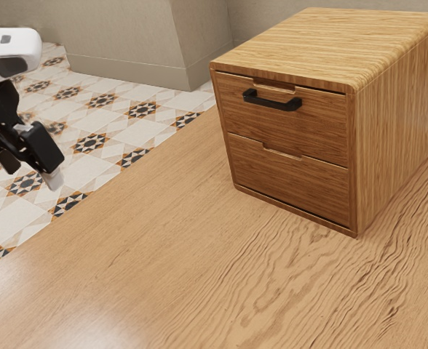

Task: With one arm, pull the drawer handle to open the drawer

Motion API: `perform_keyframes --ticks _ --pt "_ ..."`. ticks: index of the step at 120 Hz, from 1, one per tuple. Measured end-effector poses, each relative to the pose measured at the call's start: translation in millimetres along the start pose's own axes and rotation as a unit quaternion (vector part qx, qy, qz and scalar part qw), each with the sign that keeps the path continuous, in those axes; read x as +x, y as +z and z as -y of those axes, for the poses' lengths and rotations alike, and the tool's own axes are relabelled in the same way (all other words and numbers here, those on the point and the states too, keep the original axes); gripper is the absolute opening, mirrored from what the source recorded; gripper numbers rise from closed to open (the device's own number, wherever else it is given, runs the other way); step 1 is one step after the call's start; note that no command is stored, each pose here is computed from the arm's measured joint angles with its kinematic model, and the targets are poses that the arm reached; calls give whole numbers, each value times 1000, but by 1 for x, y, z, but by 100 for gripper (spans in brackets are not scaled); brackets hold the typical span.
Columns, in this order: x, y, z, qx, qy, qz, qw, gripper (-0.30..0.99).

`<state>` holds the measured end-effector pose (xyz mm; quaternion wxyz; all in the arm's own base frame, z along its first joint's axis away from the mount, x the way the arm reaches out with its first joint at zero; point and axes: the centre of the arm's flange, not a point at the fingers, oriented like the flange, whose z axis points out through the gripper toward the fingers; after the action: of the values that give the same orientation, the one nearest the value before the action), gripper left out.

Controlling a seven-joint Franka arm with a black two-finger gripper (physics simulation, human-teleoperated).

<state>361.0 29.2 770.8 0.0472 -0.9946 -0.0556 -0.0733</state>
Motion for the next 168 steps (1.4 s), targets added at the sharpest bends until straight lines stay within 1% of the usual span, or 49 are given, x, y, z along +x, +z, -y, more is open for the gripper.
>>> perform_keyframes --ticks 9,17,25,35,47,53,63,77,87,97,111,120,138,143,149,157,168 --pt "-14 21 -3 -4 1 5 1000 69" --pt "-21 50 -5 -6 4 6 1000 69" --pt "-21 73 -3 -25 0 4 1000 69" --pt "-22 87 -15 -48 6 10 999 69" --pt "-22 92 -23 -60 20 7 998 69" --pt "-20 90 -24 -63 38 -3 997 69" --pt "-14 88 -22 -63 90 -27 994 69" --pt "-5 88 -23 -60 192 -51 978 69" --pt "3 91 -24 -53 272 -66 959 69" --pt "11 88 -28 -40 354 -85 930 69" --pt "25 83 -34 -23 456 -104 884 69" --pt "41 87 -38 -17 509 -107 854 69" --pt "61 83 -51 -1 599 -120 792 69" --pt "67 78 -57 7 620 -128 774 69" --pt "74 75 -63 18 639 -138 756 69" --pt "89 84 -70 27 656 -147 739 69" --pt "103 90 -71 42 663 -165 729 69"
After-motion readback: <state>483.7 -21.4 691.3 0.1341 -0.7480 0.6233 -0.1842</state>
